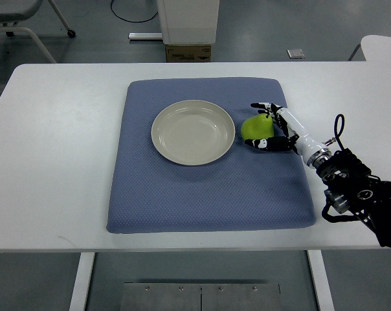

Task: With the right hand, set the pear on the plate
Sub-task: 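Close the right hand fingers around the green pear, then lift the pear with the right hand and carry it over the plate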

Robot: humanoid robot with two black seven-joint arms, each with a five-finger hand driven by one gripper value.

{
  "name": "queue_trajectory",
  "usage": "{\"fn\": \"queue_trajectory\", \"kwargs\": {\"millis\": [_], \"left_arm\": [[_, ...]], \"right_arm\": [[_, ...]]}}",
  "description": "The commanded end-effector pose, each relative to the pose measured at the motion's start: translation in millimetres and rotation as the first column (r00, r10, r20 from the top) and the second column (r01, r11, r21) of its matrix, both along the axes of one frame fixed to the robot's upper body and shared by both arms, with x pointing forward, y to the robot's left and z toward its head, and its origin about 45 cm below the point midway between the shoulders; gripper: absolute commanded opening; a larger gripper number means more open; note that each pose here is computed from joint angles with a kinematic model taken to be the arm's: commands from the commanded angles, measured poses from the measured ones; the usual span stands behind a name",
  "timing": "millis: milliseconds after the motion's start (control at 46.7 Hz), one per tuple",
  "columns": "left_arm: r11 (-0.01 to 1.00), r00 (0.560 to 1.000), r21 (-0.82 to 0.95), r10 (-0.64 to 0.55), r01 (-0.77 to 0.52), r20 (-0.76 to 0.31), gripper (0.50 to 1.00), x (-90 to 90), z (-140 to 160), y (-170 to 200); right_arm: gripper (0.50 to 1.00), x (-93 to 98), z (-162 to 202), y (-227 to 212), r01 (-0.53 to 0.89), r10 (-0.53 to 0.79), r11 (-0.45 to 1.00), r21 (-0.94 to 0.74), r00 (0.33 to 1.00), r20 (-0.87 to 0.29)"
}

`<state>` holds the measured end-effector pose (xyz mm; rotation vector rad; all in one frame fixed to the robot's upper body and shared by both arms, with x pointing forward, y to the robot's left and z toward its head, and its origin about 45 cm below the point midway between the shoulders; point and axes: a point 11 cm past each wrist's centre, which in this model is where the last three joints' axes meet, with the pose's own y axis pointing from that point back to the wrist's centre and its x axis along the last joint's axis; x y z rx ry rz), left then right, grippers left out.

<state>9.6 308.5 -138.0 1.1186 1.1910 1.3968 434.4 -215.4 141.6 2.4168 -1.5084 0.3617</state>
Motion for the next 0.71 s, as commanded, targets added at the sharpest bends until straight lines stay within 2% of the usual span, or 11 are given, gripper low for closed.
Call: {"fn": "queue_trajectory", "kwargs": {"millis": [0, 343, 536, 686], "left_arm": [[1.000, 1.000, 0.000, -0.001, 0.001, 0.000, 1.000, -0.1, 0.0, 0.1], [1.000, 1.000, 0.000, -0.001, 0.001, 0.000, 1.000, -0.1, 0.0, 0.1], [1.000, 1.000, 0.000, 0.001, -0.001, 0.000, 1.000, 0.0, 0.0, 0.1], [1.000, 1.000, 0.000, -0.002, 0.002, 0.000, 1.000, -0.1, 0.0, 0.0]], "right_arm": [[0.502, -1.8, -2.5, 1.4, -0.017, 0.017, 1.000, -0.020, 1.000, -0.005], [0.500, 1.9, 2.0, 5.5, 0.005, -0.005, 1.000, -0.018, 1.000, 0.017], [0.500, 21.1, 33.9, 12.0, 0.023, -0.026, 0.999, 0.042, 0.997, 0.079], [0.500, 32.8, 61.4, 42.5, -0.028, 0.018, 0.996, 0.079, 0.992, 0.129]]}}
